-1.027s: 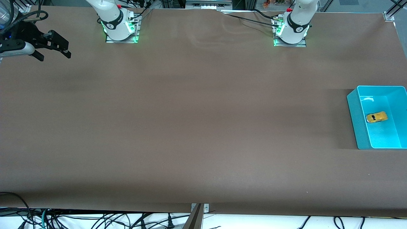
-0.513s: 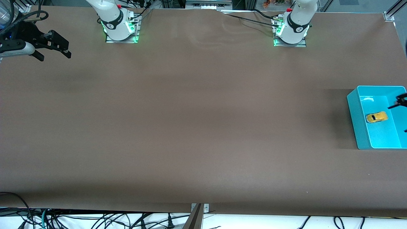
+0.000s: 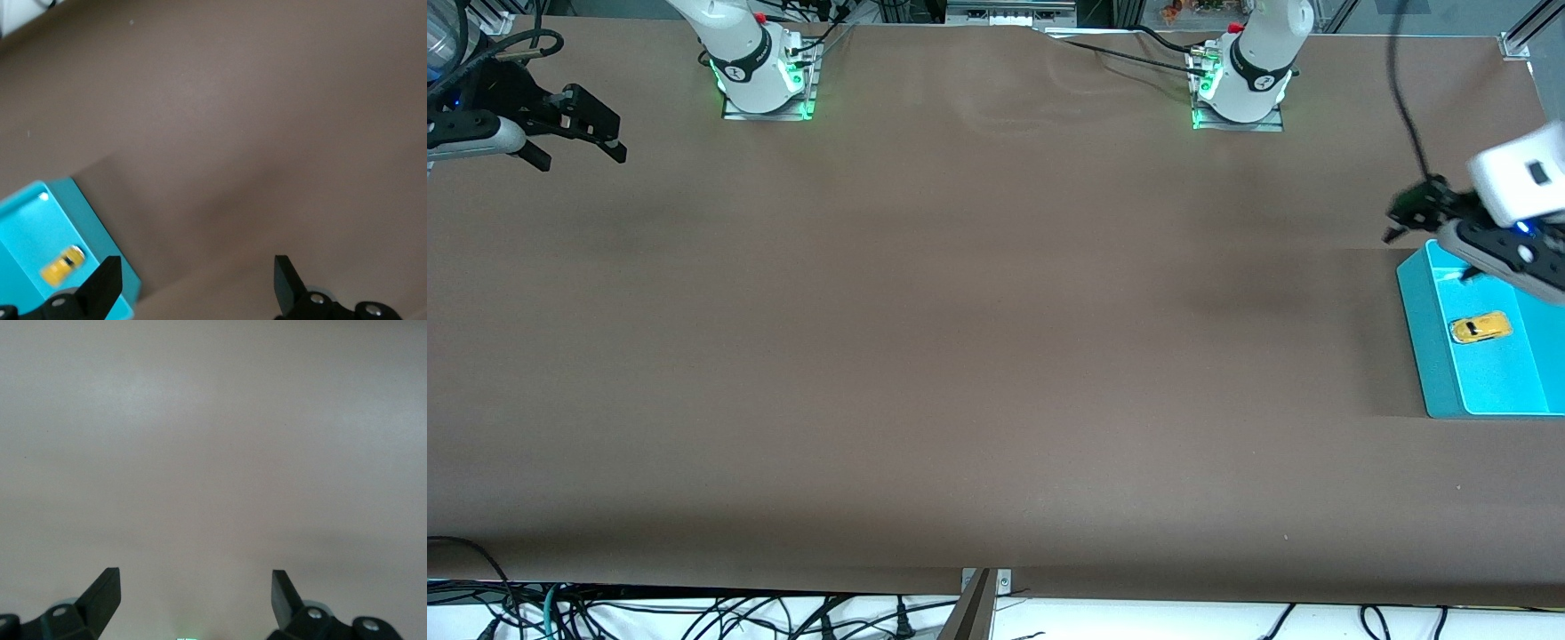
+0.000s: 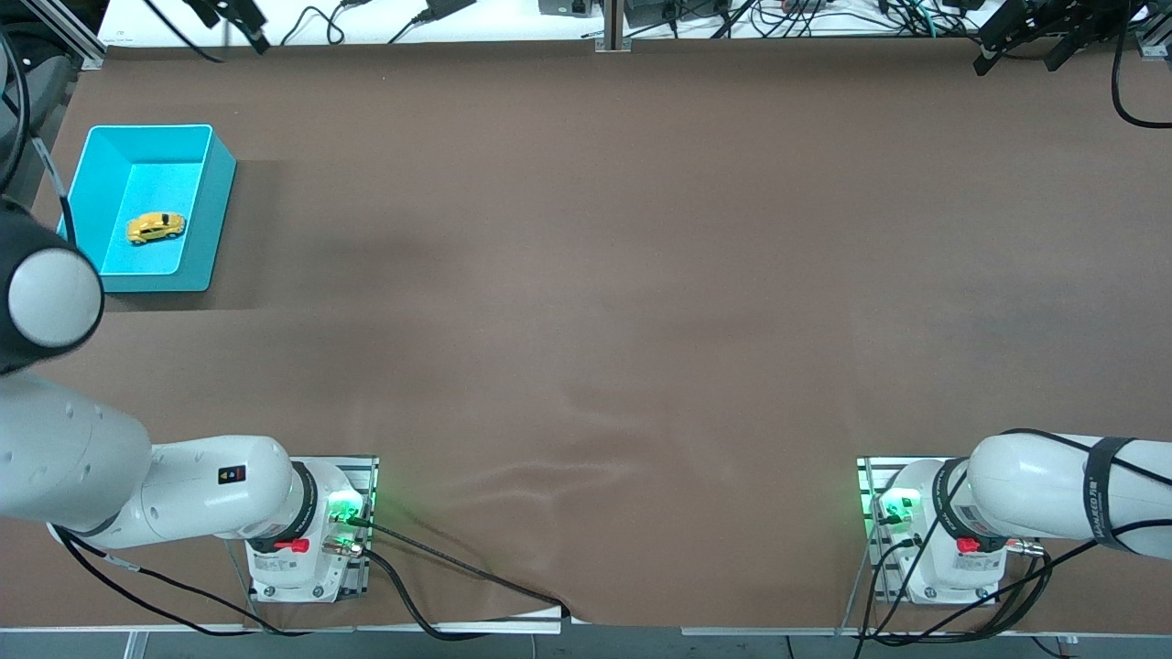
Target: Wind and store yellow beetle car
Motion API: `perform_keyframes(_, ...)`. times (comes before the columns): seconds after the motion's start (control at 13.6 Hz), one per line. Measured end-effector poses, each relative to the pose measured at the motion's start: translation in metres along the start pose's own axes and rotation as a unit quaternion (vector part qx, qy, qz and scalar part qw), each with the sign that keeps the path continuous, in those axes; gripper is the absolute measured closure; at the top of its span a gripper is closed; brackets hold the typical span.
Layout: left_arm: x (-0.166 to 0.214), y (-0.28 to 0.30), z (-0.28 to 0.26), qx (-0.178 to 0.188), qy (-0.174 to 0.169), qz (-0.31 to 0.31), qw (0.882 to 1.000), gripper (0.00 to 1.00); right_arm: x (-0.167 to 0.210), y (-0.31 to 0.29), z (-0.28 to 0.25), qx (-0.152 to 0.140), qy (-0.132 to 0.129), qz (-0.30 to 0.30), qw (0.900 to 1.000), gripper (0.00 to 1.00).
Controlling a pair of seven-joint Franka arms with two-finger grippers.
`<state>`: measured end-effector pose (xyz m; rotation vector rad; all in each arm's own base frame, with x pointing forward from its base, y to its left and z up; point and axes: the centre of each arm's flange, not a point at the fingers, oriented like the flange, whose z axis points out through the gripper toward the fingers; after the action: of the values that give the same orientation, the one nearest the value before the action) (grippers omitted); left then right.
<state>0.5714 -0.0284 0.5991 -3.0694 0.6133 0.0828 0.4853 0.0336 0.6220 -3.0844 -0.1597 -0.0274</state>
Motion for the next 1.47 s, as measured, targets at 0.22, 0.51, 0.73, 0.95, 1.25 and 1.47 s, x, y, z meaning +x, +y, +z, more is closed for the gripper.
perform_keyframes(0.22, -0.018, 0.022, -0.006, -0.004, 0.004, -0.134, 0.991, 0.0, -0.001, 0.0, -0.002, 0.0, 0.003, 0.0, 1.0, 0.0)
perform_keyframes(0.51, -0.035, -0.001, 0.01, -0.036, 0.028, -0.209, 0.977, 0.0, -0.002, -0.001, -0.004, -0.001, 0.005, 0.0, 1.0, 0.0)
perform_keyframes(0.73, -0.04, -0.006, 0.01, -0.034, 0.031, -0.225, 0.973, 0.0, -0.002, -0.001, -0.004, -0.001, 0.005, 0.0, 1.0, 0.0)
perform_keyframes(0.95, -0.039, -0.006, 0.009, -0.025, 0.03, -0.223, 0.974, 0.0, -0.002, -0.001, -0.004, -0.001, 0.005, 0.0, 1.0, 0.0)
perform_keyframes(1.25, -0.024, 0.006, 0.029, -0.029, 0.009, -0.207, 0.978, 0.0, -0.002, 0.0, -0.002, -0.001, 0.003, 0.0, 1.0, 0.0)
perform_keyframes(1.47, -0.004, 0.008, 0.041, -0.032, 0.001, -0.189, 0.982, 0.0, -0.002, 0.0, -0.002, -0.001, 0.002, 0.0, 1.0, 0.0)
